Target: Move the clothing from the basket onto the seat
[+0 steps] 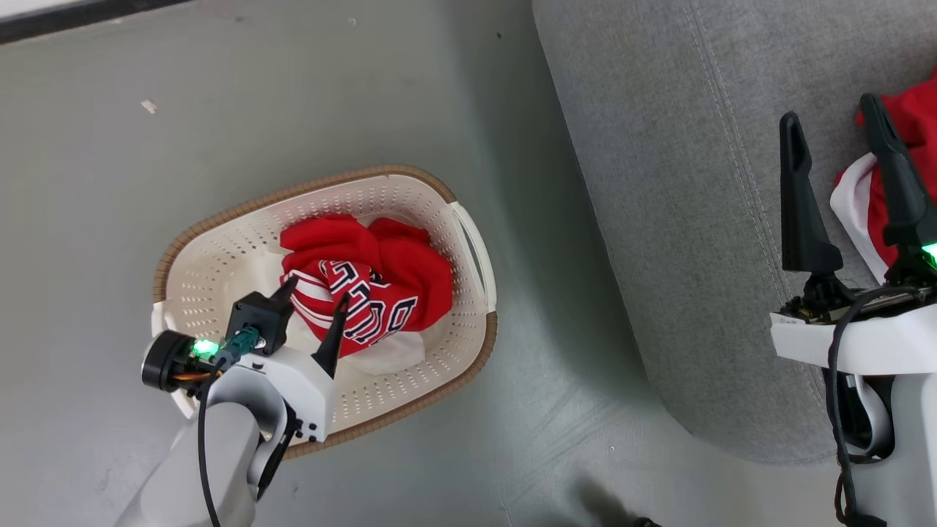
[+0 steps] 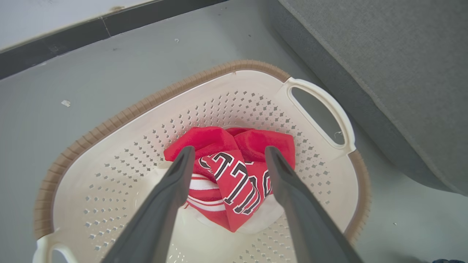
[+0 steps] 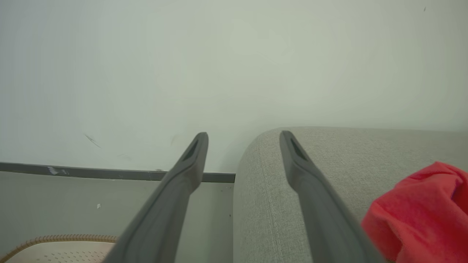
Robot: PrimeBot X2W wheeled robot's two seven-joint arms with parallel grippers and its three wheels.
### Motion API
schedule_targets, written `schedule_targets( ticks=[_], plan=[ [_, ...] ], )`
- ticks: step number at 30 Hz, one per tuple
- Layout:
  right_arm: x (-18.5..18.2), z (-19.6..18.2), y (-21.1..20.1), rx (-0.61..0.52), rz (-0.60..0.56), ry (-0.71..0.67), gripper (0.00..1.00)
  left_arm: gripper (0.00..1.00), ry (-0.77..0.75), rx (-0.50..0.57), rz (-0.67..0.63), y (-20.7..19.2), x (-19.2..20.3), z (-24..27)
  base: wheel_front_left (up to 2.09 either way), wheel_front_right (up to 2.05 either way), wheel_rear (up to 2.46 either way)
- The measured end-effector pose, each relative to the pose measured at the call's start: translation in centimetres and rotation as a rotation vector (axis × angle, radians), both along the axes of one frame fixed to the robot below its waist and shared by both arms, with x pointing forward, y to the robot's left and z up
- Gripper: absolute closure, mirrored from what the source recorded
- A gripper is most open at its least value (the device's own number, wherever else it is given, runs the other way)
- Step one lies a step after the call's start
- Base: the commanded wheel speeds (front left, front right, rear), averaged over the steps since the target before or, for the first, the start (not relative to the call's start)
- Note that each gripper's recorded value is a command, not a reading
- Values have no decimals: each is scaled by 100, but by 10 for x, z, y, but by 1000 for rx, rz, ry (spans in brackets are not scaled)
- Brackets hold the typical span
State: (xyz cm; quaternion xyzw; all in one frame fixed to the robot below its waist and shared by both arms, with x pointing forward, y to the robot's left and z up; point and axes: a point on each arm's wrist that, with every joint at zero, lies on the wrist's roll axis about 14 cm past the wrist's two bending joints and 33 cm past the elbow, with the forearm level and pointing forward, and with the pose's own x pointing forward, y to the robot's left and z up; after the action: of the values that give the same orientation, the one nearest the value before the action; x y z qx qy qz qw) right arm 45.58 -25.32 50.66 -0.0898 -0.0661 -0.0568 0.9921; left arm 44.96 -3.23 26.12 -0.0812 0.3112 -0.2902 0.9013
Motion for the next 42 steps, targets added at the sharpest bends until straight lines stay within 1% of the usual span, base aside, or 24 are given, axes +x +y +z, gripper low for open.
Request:
schedule_targets(
  ticks=[5,9,15,21,28,42],
  plan=[
    [3,-6,-6,-9,-14,11,0,0,-3,-6,-14,-8,7,-11,0,0,0],
    [3,-15,-11,-11,-28,36,0,0,18,8,-36,-11,4,-26,0,0,0],
    [11,-19,-15,-16,-32,38,0,0,65,12,-58,-18,-6,-48,0,0,0],
    [15,-28,-16,-18,-31,57,0,0,73,15,-82,-27,-3,-63,0,0,0],
    [19,-36,-19,-29,-35,76,0,0,113,13,-99,-33,-13,-82,0,0,0],
    [35,-52,-17,-31,-16,93,0,0,108,6,-109,-43,0,-109,0,0,0]
  ],
)
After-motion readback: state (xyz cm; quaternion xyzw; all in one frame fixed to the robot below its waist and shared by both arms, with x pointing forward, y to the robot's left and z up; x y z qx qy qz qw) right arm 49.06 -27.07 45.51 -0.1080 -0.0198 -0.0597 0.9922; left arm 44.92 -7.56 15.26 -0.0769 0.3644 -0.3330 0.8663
